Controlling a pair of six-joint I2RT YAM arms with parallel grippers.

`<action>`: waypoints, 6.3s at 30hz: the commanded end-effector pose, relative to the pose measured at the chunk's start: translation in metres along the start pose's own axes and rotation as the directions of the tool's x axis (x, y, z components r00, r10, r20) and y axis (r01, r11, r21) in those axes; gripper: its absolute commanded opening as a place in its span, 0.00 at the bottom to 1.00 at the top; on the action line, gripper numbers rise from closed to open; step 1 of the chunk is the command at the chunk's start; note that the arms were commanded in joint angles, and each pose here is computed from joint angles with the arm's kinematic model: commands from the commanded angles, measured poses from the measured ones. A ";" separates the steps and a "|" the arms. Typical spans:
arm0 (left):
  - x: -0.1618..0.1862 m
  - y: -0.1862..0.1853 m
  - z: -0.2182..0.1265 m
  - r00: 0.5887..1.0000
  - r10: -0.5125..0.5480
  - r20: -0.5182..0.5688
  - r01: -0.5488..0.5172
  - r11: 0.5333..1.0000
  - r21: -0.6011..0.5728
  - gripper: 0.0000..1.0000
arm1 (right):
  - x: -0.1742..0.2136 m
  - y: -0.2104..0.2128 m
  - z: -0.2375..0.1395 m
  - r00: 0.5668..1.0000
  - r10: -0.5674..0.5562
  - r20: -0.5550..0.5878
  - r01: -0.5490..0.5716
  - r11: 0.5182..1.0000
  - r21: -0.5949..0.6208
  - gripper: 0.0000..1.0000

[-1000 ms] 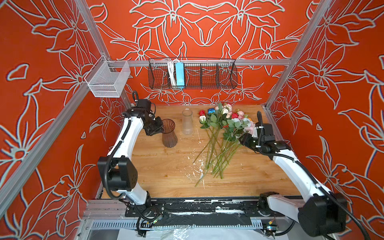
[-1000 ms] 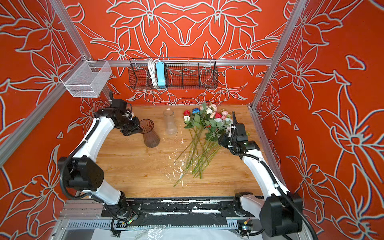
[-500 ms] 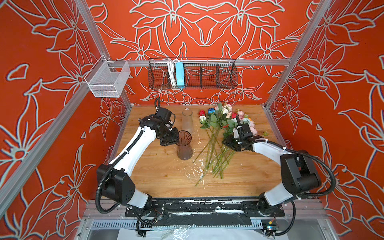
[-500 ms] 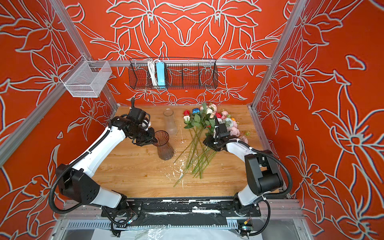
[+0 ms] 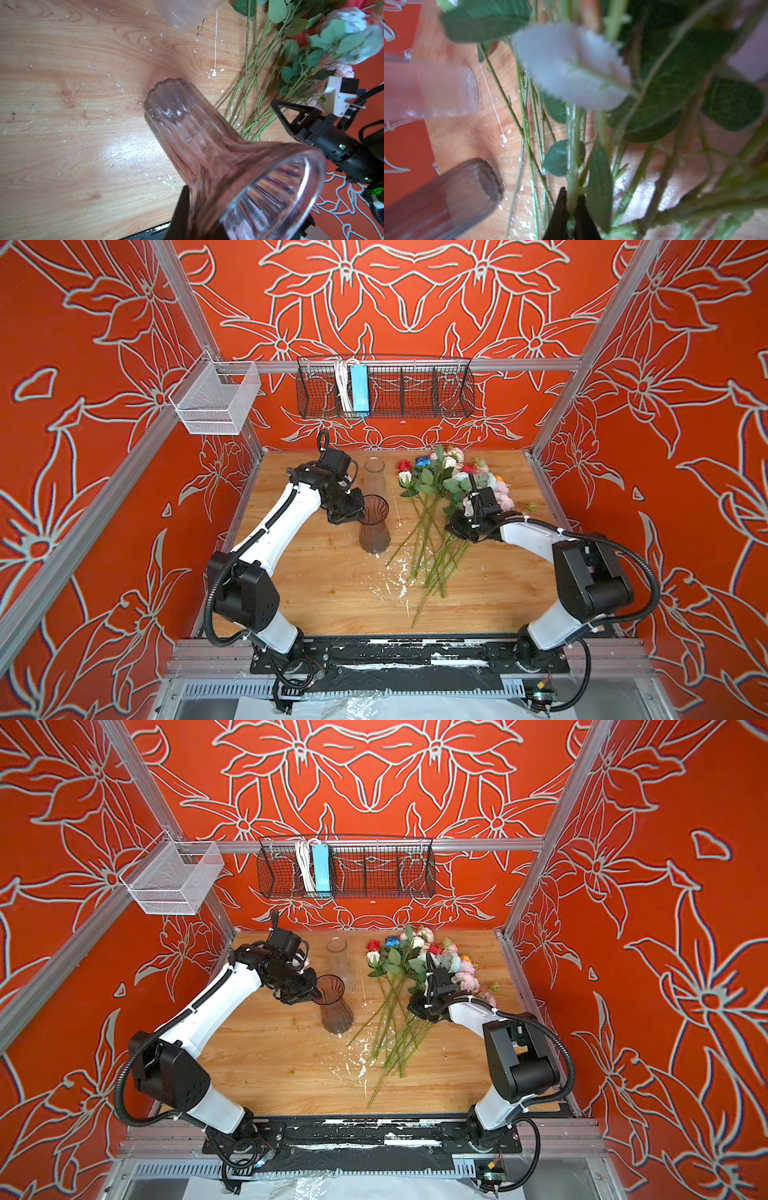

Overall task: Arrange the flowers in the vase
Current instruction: 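Grasp the pink vase with the left gripper while the right grasps a white rose, then lift the white rose with the right gripper and pass it to the left gripper, then raise the white rose with the left gripper and lower its stem into the pink vase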

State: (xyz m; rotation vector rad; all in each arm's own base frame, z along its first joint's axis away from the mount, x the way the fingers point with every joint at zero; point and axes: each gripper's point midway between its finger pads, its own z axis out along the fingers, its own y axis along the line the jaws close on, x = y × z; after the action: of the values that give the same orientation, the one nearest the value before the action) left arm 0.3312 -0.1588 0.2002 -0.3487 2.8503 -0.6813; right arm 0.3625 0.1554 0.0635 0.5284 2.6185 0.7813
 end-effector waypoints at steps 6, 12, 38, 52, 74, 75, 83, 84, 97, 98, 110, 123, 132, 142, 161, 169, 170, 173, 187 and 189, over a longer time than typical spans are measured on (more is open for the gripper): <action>-0.011 -0.017 0.000 0.999 0.038 -0.008 -0.038 0.999 0.026 0.11 | -0.011 0.019 -0.038 0.991 -0.114 0.071 0.115 0.993 0.000 0.00; -0.016 -0.016 0.002 0.999 0.050 -0.017 -0.050 0.999 0.001 0.17 | -0.015 0.033 -0.066 0.978 -0.160 0.132 0.165 0.986 -0.029 0.00; -0.021 -0.033 -0.055 0.982 0.166 0.092 -0.169 0.985 0.036 0.73 | -0.010 0.078 -0.119 0.965 -0.153 0.215 0.200 0.954 -0.222 0.00; -0.007 -0.057 -0.126 0.918 0.295 0.266 -0.334 0.936 0.114 0.82 | -0.018 0.106 -0.148 0.947 -0.167 0.273 0.247 0.925 -0.289 0.00; 0.032 -0.128 -0.242 0.579 0.307 0.755 -0.728 0.613 0.308 0.80 | -0.042 0.151 -0.203 0.873 -0.181 0.452 0.361 0.864 -0.350 0.00; 0.038 -0.137 -0.245 0.561 0.300 0.771 -0.757 0.563 0.332 0.80 | -0.044 0.155 -0.206 0.869 -0.179 0.461 0.366 0.860 -0.355 0.00; 0.068 -0.202 -0.174 0.492 0.559 0.668 -0.863 0.416 0.288 0.79 | -0.054 0.176 -0.230 0.832 -0.195 0.519 0.424 0.828 -0.368 0.00; 0.070 -0.209 -0.160 0.487 0.582 0.651 -0.867 0.412 0.281 0.79 | -0.054 0.177 -0.233 0.827 -0.199 0.526 0.431 0.825 -0.365 0.00; 0.075 -0.260 -0.054 0.580 0.674 0.458 -0.805 0.387 0.450 0.76 | -0.037 0.166 -0.254 0.813 -0.192 0.550 0.440 0.821 -0.364 0.00; 0.077 -0.262 -0.050 0.582 0.677 0.450 -0.801 0.384 0.459 0.75 | -0.036 0.167 -0.256 0.810 -0.191 0.554 0.443 0.818 -0.367 0.00; 0.071 -0.281 -0.012 0.618 0.668 0.413 -0.774 0.428 0.466 0.46 | -0.032 0.175 -0.262 0.824 -0.170 0.540 0.438 0.795 -0.419 0.00; 0.050 -0.297 -0.035 0.597 0.551 0.582 -0.802 0.424 0.421 0.00 | -0.022 0.184 -0.275 0.829 -0.219 0.514 0.469 0.772 -0.428 0.40; 0.007 -0.295 -0.065 0.536 0.464 0.705 -0.801 0.543 0.252 0.00 | 0.005 0.153 -0.307 0.782 -0.250 0.570 0.501 0.797 -0.338 0.63; -0.001 -0.294 -0.167 0.333 0.360 0.871 -0.845 0.524 0.107 0.00 | 0.005 0.065 -0.264 0.768 -0.206 0.606 0.344 0.931 -0.120 0.68; -0.016 -0.202 -0.283 -0.062 0.268 0.961 -0.618 0.746 -0.248 0.00 | 0.006 0.040 -0.194 0.803 -0.178 0.568 0.317 0.936 -0.154 0.65; -0.052 -0.186 -0.297 -0.118 0.263 0.957 -0.533 0.797 -0.285 0.00 | -0.001 0.039 -0.190 0.801 -0.153 0.579 0.290 0.945 -0.152 0.66; -0.060 -0.182 -0.294 -0.102 0.245 0.964 -0.532 0.805 -0.262 0.00 | -0.002 0.040 -0.191 0.801 -0.153 0.579 0.289 0.945 -0.151 0.66; -0.078 -0.178 -0.283 -0.083 0.250 0.965 -0.525 0.812 -0.256 0.00 | -0.002 0.040 -0.191 0.802 -0.160 0.575 0.293 0.945 -0.146 0.66; -0.069 -0.153 -0.183 0.187 0.274 0.943 -0.582 0.804 -0.119 0.00 | 0.001 0.026 -0.187 0.807 -0.197 0.557 0.285 0.956 -0.075 0.66; -0.062 -0.154 -0.161 0.216 0.328 0.920 -0.605 0.784 -0.137 0.00 | 0.002 0.027 -0.181 0.817 -0.211 0.537 0.294 0.953 -0.074 0.62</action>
State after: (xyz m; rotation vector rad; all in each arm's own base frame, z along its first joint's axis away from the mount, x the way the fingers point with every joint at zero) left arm 0.3897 -0.1981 0.4219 0.1634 1.5536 -0.4101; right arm 0.2848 0.0964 0.2100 0.2996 2.0521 0.6477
